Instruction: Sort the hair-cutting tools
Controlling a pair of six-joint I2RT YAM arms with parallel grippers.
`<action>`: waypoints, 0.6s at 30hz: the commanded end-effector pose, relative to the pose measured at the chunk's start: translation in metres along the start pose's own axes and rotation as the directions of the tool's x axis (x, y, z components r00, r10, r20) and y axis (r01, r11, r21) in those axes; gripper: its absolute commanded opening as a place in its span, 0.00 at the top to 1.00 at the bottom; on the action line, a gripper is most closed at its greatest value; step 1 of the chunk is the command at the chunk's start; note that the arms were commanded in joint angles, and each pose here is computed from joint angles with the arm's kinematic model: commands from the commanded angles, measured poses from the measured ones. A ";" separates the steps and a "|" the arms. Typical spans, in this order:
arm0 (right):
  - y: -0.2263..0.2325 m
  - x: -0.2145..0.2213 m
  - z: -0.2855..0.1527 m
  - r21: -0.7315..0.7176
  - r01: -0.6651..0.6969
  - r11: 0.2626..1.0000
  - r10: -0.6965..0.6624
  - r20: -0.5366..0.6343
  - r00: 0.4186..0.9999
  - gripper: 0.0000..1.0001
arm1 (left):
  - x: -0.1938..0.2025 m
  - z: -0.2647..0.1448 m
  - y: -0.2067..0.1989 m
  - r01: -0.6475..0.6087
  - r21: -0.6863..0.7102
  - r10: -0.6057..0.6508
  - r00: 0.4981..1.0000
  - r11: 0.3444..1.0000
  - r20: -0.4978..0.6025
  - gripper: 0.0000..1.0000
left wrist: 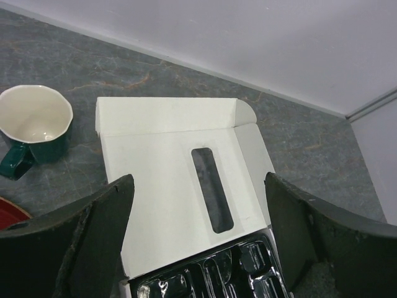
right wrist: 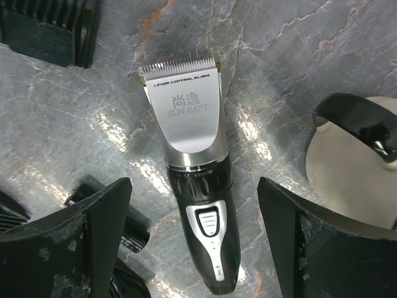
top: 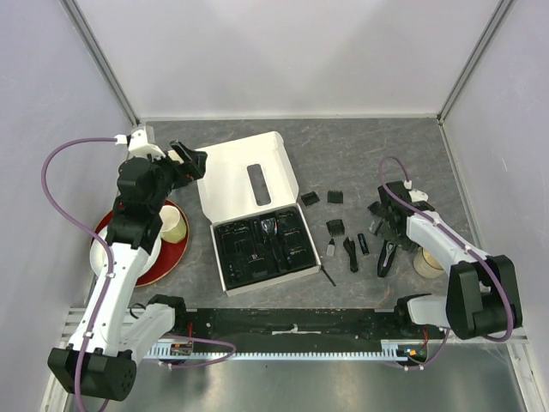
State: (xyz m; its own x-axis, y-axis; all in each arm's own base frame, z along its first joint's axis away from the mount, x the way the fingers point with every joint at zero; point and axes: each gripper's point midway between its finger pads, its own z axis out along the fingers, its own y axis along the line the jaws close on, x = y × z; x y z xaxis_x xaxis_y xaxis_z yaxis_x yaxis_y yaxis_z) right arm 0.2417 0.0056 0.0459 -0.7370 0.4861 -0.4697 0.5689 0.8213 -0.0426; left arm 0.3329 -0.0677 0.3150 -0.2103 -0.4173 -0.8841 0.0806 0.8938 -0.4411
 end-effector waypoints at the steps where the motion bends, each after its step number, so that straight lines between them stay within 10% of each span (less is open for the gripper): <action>1: 0.003 0.005 0.012 0.003 -0.029 1.000 0.029 -0.003 1.000 0.09 | -0.004 -0.003 0.017 0.006 -0.088 -0.003 0.999 0.996 0.034 0.08; 15: 0.007 0.020 0.023 -0.010 -0.024 1.000 0.024 -0.051 0.998 0.34 | -0.002 -0.002 0.022 0.025 -0.106 -0.022 0.999 0.994 0.036 0.09; 18: 0.011 0.017 0.022 -0.027 -0.018 0.999 0.016 -0.047 0.999 0.57 | -0.001 -0.002 0.022 0.027 -0.107 -0.024 0.999 0.994 0.035 0.09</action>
State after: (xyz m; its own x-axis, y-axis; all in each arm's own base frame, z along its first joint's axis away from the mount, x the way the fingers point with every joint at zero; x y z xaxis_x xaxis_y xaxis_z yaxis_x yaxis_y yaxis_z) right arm 0.2365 0.0113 0.0185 -0.7566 0.5023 -0.4186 0.5700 0.8204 -0.0459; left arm 0.3328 -0.0535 0.2993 -0.2188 -0.4171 -0.8821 -0.0087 0.9049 -0.4256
